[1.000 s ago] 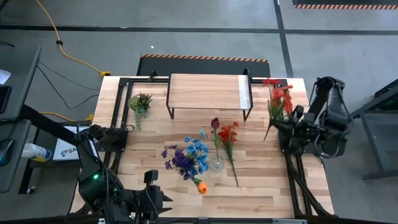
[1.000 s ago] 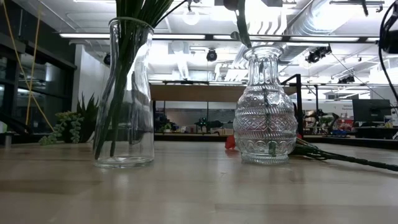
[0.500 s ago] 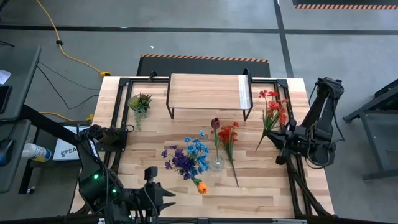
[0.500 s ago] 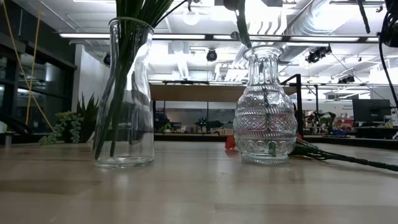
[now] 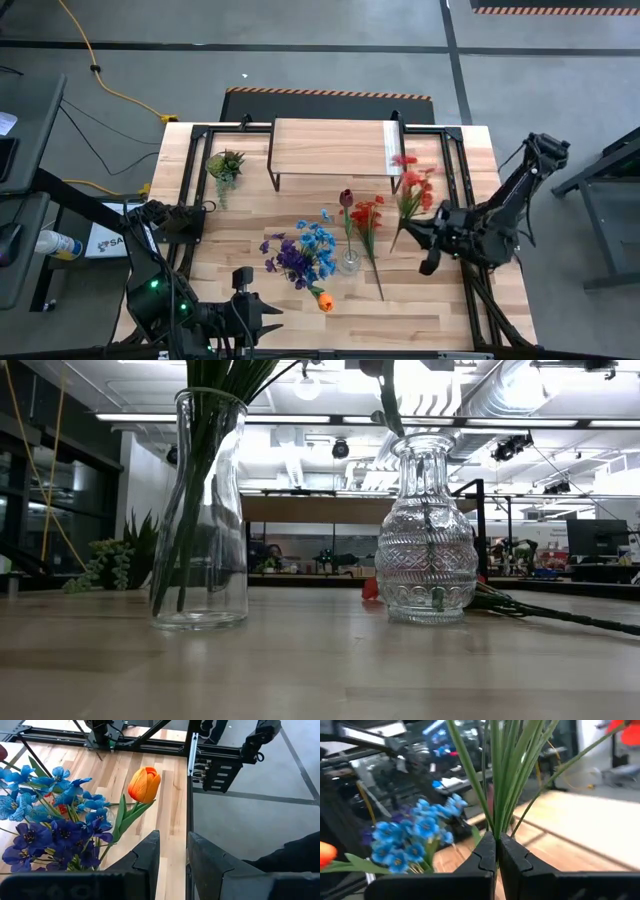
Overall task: Pick and place flowers into a vace then onto a shelf
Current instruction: Put the orange flowers into the right transparent flower vase
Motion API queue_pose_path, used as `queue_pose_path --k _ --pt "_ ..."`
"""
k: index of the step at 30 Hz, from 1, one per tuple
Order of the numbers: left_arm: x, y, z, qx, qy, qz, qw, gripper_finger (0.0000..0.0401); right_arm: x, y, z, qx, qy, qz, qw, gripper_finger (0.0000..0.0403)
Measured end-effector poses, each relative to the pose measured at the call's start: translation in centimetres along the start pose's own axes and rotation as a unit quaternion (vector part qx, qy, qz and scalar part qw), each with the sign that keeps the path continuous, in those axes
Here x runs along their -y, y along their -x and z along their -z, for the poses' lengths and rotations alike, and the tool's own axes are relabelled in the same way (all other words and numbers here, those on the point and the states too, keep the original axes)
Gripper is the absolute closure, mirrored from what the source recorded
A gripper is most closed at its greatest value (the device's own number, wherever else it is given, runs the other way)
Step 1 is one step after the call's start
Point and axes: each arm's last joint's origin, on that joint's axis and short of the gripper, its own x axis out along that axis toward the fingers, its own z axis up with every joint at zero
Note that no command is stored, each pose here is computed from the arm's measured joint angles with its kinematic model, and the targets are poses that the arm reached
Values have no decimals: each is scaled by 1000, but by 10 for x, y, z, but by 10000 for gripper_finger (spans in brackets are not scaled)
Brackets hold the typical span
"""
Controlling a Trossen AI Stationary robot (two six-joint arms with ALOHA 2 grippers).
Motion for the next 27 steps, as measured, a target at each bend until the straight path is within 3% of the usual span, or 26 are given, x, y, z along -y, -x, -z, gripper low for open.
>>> queue_pose_path --k 4,10,27 --pt "0 0 0 -6 0 6 1000 267 -5 -17 -14 31 20 -55 998 403" --pt "2 0 1 -25 6 26 999 267 -6 -42 -12 54 20 -106 993 403" --pt "3 0 2 -30 8 35 999 267 -18 -62 15 47 15 -127 991 403"
